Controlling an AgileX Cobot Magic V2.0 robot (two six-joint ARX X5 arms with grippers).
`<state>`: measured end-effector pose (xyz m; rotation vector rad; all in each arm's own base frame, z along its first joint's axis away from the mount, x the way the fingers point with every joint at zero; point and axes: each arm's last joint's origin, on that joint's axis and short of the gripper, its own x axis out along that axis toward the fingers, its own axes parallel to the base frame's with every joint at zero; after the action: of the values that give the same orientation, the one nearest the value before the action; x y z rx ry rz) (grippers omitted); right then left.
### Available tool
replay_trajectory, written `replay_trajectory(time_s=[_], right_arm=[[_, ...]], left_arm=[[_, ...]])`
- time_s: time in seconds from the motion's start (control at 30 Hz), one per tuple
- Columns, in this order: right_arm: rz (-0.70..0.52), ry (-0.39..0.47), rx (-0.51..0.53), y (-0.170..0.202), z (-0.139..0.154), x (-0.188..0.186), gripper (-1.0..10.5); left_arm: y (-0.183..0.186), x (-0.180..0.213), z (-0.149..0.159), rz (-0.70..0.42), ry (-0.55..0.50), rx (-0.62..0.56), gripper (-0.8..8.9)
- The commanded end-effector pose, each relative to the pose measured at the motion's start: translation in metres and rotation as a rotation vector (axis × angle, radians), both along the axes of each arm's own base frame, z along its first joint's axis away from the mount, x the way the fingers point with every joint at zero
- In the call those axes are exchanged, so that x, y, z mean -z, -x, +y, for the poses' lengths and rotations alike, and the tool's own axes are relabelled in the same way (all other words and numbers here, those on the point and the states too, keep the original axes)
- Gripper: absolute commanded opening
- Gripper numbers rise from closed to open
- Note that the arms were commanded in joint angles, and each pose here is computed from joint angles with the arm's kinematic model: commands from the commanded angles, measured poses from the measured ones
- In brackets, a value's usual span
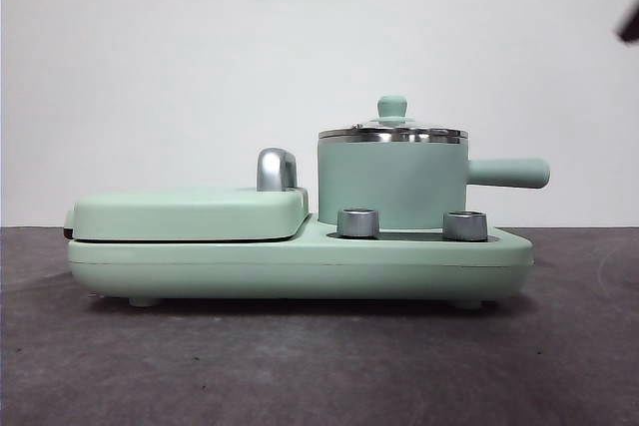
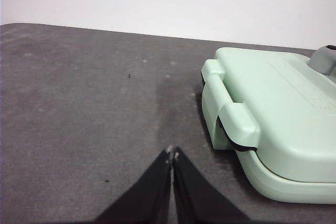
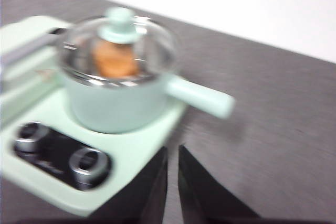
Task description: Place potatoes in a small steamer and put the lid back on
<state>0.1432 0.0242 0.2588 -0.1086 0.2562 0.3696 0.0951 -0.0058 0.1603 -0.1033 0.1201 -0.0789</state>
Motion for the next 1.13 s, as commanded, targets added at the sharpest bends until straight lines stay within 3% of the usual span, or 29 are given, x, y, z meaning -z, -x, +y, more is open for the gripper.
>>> replay_trajectory(time_s=[0.03,0.3,0.43,1.13], right_arm=[[-0.054,-0.001,0.058,0.016,-0.009,0.027,0.3],[-0.152,0.012,0.226,0.043,-0.021,0.079,0.3],[-0.158,-0.056,0.247,0.047,-0.021,0.103,0.3],[-0.175,-0.052,0.263,0.047,-0.021,0.101,0.3]], left_arm=[[-0.001,0.006,0.0,0.009,-0.006,0.007,0.06],[-0.001,0.006,0.0,0.009,-0.006,0.007,0.06],[-0.001,0.006,0.0,0.009,-0.007,0.007,0.06],[-0.001,0.006,0.0,0.009,-0.006,0.008,0.06]])
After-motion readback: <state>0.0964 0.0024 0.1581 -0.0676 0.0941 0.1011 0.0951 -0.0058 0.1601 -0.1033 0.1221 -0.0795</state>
